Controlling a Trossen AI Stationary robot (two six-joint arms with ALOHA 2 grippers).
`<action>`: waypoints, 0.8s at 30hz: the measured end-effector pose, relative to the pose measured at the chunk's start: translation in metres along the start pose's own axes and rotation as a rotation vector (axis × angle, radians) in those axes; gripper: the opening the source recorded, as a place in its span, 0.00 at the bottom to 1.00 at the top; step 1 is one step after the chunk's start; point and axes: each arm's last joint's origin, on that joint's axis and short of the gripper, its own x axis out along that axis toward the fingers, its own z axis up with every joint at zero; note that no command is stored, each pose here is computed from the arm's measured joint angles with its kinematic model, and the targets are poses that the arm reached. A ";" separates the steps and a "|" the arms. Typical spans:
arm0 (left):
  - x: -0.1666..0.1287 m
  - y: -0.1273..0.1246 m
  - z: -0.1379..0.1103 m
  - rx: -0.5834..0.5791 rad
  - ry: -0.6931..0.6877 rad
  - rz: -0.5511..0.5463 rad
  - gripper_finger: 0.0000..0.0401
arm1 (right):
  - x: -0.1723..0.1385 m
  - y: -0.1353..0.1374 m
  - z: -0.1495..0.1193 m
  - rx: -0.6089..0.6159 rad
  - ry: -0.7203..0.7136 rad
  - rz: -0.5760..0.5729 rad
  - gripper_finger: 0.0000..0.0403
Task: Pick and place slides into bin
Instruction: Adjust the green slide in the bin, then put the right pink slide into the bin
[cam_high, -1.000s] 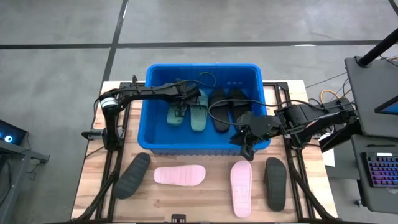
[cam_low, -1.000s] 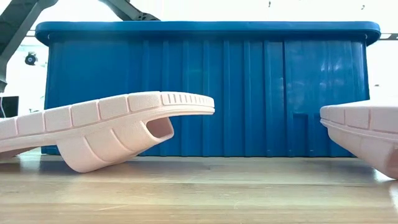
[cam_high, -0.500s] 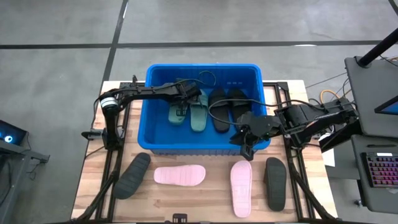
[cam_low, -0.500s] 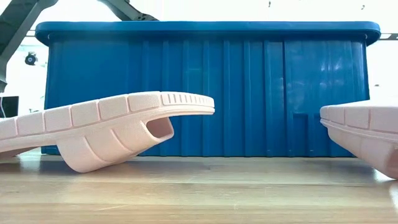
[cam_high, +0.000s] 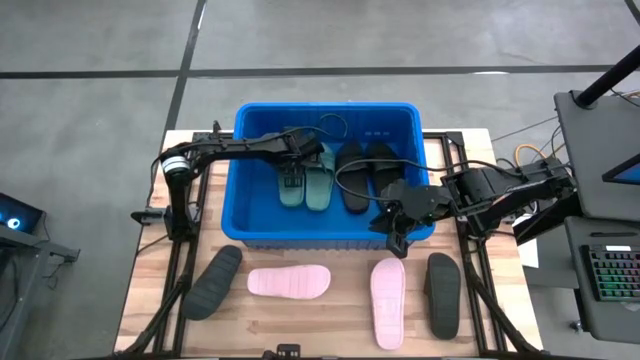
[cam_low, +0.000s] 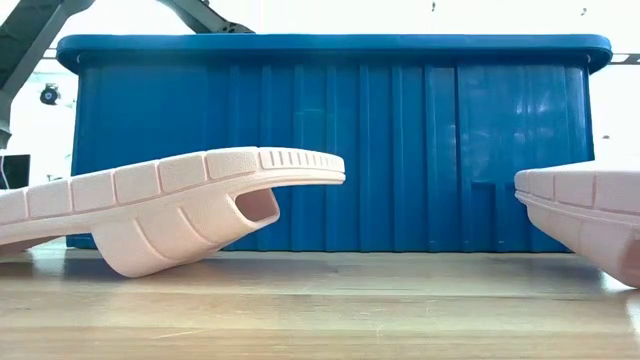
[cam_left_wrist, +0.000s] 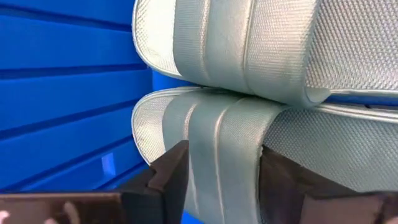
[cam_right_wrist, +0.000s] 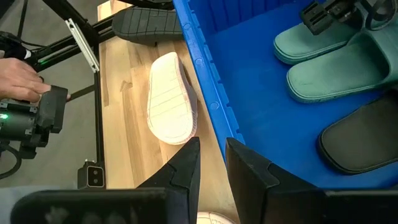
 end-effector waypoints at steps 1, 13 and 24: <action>0.000 0.000 0.000 0.000 0.001 0.004 0.39 | 0.000 0.000 0.000 0.000 0.000 0.000 0.17; -0.039 0.020 -0.002 0.022 0.034 0.021 0.46 | 0.000 0.000 0.000 -0.006 -0.001 -0.003 0.17; -0.086 0.037 -0.013 -0.035 0.030 0.025 0.46 | -0.007 -0.001 0.001 -0.049 -0.024 0.009 0.17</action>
